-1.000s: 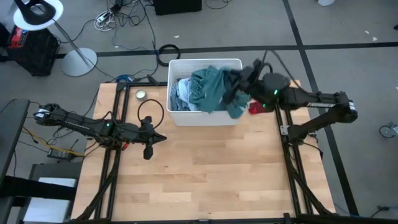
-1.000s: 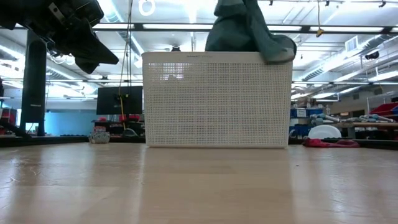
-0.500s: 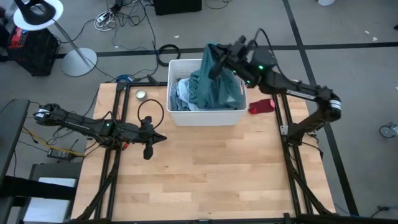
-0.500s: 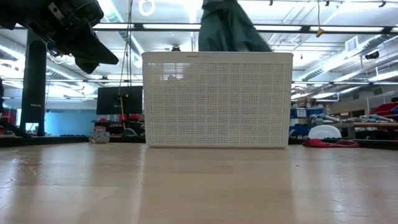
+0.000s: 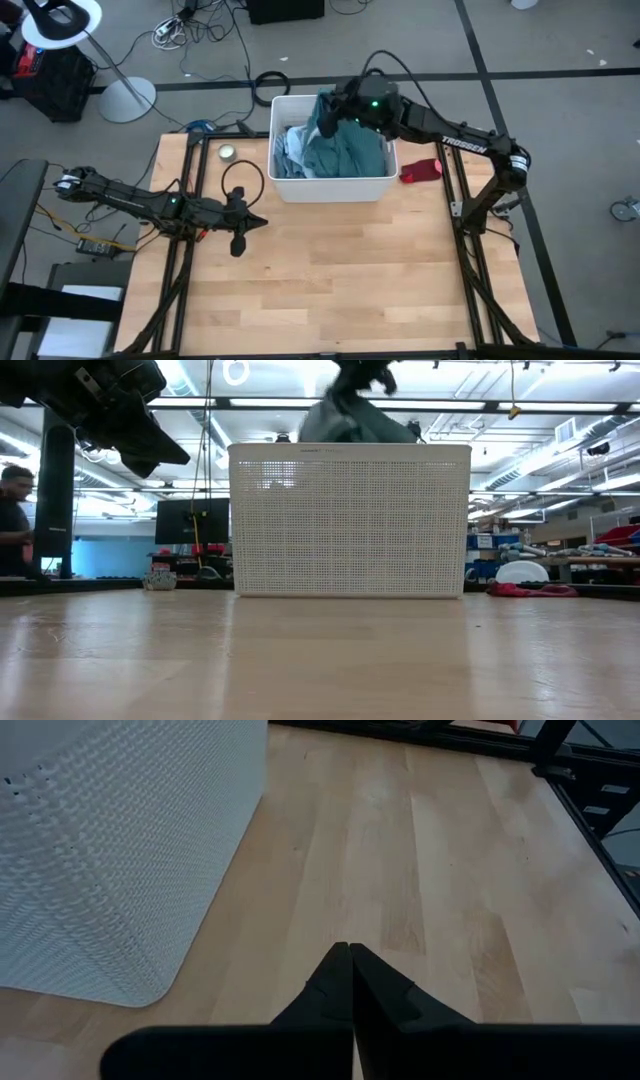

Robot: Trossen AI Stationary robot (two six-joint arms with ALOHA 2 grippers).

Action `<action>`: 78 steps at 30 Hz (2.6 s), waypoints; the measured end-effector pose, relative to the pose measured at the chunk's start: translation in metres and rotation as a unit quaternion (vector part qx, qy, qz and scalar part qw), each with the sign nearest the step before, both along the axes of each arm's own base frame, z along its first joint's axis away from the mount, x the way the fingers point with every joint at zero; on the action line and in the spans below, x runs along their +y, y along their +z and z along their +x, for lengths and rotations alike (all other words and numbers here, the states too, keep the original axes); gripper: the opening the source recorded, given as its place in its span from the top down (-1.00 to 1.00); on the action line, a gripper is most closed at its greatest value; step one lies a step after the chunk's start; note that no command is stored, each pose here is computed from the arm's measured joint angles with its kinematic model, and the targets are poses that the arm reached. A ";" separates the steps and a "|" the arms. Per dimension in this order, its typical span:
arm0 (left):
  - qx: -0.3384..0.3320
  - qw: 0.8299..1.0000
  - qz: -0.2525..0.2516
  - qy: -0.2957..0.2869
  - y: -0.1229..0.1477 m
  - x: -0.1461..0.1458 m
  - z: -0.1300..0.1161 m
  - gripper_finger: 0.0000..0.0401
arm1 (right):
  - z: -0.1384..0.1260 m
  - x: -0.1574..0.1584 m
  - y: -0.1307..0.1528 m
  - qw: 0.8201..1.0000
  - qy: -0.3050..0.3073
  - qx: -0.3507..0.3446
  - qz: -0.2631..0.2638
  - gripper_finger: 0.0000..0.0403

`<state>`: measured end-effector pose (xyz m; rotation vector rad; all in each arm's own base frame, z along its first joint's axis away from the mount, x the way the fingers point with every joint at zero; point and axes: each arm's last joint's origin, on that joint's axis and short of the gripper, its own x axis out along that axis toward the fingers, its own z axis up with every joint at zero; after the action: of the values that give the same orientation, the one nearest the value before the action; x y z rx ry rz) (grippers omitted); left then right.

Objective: Sort clothes
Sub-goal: Put the gray long sleeve into the laundry bin, then put the red sock into the laundry bin

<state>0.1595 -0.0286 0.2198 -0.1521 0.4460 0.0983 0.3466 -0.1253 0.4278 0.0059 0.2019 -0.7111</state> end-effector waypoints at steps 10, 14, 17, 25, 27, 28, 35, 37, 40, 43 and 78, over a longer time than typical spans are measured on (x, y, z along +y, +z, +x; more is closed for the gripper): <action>-0.005 1.000 0.002 -0.001 0.001 0.000 0.000 1.00 | 0.017 -0.004 -0.067 0.977 -0.010 0.144 0.157 1.00; -0.004 1.000 0.002 -0.001 0.001 0.000 0.000 1.00 | 0.038 -0.016 -0.106 0.964 -0.007 0.179 0.198 1.00; -0.004 1.000 0.001 -0.001 0.001 0.000 0.000 1.00 | 0.050 -0.028 -0.136 0.952 -0.013 0.200 0.233 1.00; -0.003 1.000 0.001 -0.001 0.001 0.000 0.000 1.00 | 0.069 -0.061 -0.200 0.917 -0.001 0.202 0.343 0.99; -0.003 1.000 0.001 -0.001 0.001 0.000 0.000 1.00 | 0.071 -0.065 -0.206 0.917 0.000 0.196 0.349 0.96; -0.003 1.000 0.001 0.000 0.001 0.000 0.000 1.00 | 0.072 -0.066 -0.208 0.917 0.001 0.193 0.348 0.94; -0.003 1.000 0.001 0.000 0.001 0.000 0.000 1.00 | 0.069 -0.065 -0.196 0.923 0.008 0.178 0.341 0.69; -0.003 1.000 0.001 0.000 0.001 0.000 0.000 1.00 | 0.065 -0.063 -0.185 0.925 0.012 0.172 0.338 0.60; -0.003 1.000 0.001 -0.001 0.001 0.000 0.000 1.00 | 0.059 -0.059 -0.166 0.932 0.019 0.154 0.329 0.45; -0.003 1.000 0.001 0.000 0.001 0.000 0.000 1.00 | 0.052 -0.053 -0.144 0.937 0.033 0.139 0.319 0.31; -0.004 1.000 -0.001 0.000 0.001 0.000 0.000 1.00 | -0.156 0.033 -0.009 0.931 -0.213 0.184 0.233 0.14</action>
<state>0.1598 -0.0287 0.2205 -0.1553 0.4382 0.0975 0.1903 -0.0926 0.4191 0.3822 0.7438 -1.0808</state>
